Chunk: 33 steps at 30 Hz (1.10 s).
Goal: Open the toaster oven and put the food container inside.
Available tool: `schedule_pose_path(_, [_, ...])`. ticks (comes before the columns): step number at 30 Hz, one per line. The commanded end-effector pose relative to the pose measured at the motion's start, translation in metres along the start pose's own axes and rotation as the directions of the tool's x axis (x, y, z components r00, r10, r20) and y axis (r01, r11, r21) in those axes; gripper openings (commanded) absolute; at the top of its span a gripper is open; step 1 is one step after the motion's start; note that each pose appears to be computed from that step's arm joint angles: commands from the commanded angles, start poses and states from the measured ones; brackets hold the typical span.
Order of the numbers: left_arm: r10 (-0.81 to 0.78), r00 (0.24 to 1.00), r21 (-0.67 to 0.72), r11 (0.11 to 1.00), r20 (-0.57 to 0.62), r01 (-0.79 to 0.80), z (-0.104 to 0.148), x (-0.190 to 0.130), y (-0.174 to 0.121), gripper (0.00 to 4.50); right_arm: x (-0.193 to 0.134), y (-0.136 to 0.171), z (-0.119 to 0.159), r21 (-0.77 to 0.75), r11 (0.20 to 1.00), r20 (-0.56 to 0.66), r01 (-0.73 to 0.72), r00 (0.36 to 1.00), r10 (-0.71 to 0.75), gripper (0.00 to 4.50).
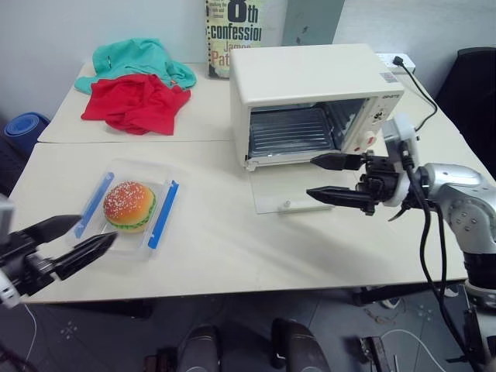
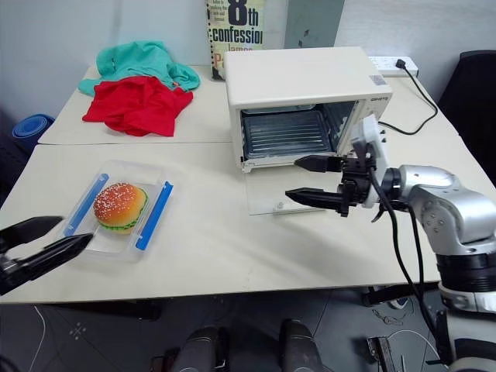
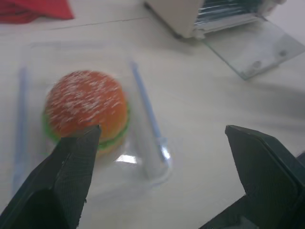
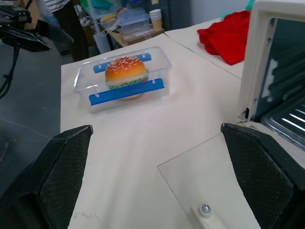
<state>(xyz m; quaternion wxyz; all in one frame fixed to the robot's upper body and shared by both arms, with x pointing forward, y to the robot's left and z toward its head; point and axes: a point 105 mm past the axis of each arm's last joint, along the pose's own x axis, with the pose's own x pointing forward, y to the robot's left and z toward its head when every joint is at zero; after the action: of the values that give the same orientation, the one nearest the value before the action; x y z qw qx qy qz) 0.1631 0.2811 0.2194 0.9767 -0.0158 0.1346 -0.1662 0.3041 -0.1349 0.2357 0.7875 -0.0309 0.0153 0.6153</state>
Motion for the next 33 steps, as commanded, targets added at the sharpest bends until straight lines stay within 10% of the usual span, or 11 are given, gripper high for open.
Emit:
schedule_pose_path(1, [0.126, 0.992, -0.097, 0.988, 0.03, -0.122, -0.014, -0.027, 0.011, 4.45, 0.005, 0.0, 0.007, -0.044, 0.998, 0.016, -0.038, 0.999, 0.039, 4.5])
schedule_pose_path(12, [0.37, 0.928, -0.381, 0.852, -0.047, -0.359, -0.071, 0.005, 0.024, 4.45, 0.008, 0.001, 0.004, -0.036, 0.998, 0.026, -0.056, 0.998, 0.057, 4.5])
schedule_pose_path(19, [0.439, 0.896, -0.5, 0.79, 0.061, -0.353, -0.044, 0.044, 0.03, 4.45, 0.0, 0.007, 0.003, -0.024, 0.999, 0.028, -0.023, 0.999, 0.024, 4.5])
schedule_pose_path(33, [0.483, 0.835, -0.6, 0.595, -0.265, -0.535, -0.059, 0.053, 0.018, 4.45, -0.009, 0.013, 0.0, -0.024, 0.998, 0.053, 0.063, 0.997, -0.062, 4.5])
